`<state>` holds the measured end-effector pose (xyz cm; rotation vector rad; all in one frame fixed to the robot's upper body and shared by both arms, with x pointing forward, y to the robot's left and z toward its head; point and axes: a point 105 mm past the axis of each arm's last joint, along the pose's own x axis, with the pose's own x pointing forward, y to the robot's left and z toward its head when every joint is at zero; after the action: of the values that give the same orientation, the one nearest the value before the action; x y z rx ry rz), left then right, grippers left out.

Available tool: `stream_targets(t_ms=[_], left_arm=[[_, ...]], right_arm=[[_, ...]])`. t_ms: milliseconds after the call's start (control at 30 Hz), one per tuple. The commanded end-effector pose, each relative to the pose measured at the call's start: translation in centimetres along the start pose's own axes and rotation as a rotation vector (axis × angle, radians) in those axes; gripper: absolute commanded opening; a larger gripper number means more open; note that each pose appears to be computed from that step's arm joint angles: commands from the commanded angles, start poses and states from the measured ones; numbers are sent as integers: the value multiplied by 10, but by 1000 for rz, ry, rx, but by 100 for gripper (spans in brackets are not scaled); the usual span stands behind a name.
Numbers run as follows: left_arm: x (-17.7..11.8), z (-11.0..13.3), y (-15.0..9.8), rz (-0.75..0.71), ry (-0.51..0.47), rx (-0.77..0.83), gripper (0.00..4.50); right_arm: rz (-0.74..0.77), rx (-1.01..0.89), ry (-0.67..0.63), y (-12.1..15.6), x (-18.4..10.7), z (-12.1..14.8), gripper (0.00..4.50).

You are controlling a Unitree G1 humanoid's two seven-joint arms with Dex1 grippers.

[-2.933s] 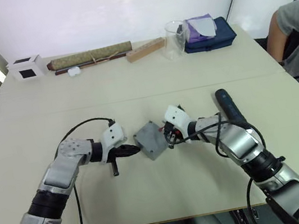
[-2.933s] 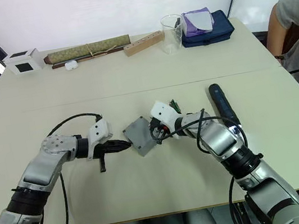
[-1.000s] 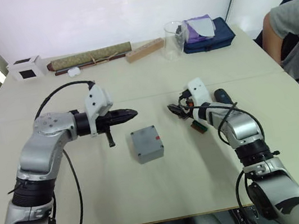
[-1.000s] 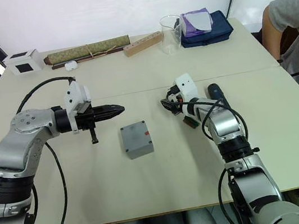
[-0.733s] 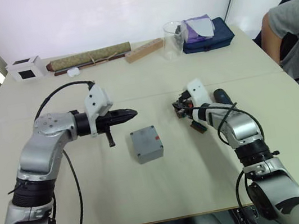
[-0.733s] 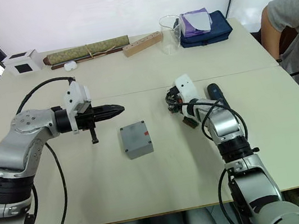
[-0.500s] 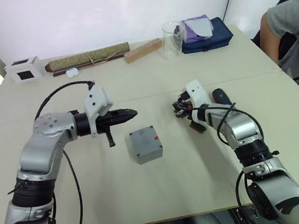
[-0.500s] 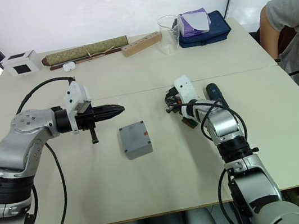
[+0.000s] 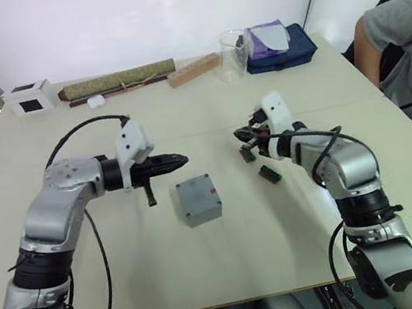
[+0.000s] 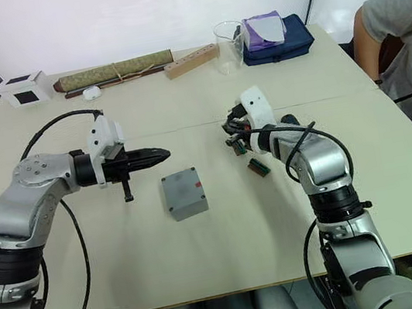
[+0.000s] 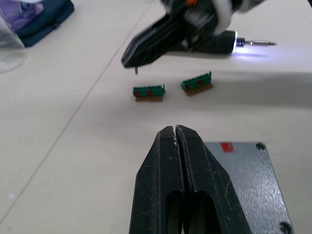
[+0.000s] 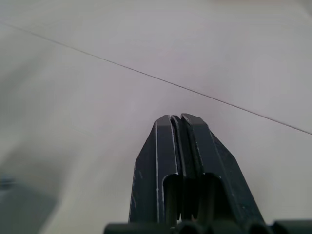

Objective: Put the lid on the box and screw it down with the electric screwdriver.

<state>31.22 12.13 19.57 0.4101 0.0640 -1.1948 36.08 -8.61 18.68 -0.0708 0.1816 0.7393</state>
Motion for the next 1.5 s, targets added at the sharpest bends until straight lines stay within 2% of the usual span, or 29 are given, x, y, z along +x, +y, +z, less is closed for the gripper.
stream_targets(t_ms=[33,133,300,467,867,1133,1200,1233,1300,1400,1467,1500], left_arm=[[-9,6,-1,-5,1,40,0],[-12,3,-1,0,15,38,0],[-17,-1,0,7,34,37,0],[-17,-2,0,13,36,37,0],[-14,-2,-4,11,28,35,0],[-12,-2,-4,16,27,36,0],[-12,-2,-4,16,26,35,0],[-12,-2,-5,16,25,35,0],[-11,-1,-5,15,24,35,0],[-8,1,-6,6,14,36,0],[-5,3,-6,-3,1,38,0],[-3,5,-7,-11,-9,41,0]], right_arm=[[169,-33,-45,47,-6,18,5],[206,-48,-14,63,-3,11,5],[225,-98,49,74,6,-9,5],[216,-119,74,71,11,-20,5],[193,-140,91,62,14,-25,5],[218,-129,151,71,16,-46,5],[218,-128,152,71,16,-47,71],[219,-127,149,71,15,-46,85],[220,-125,139,70,14,-42,167],[209,-130,105,64,10,-27,270],[184,-143,87,57,5,-17,356],[156,-151,78,51,1,-10,369]])
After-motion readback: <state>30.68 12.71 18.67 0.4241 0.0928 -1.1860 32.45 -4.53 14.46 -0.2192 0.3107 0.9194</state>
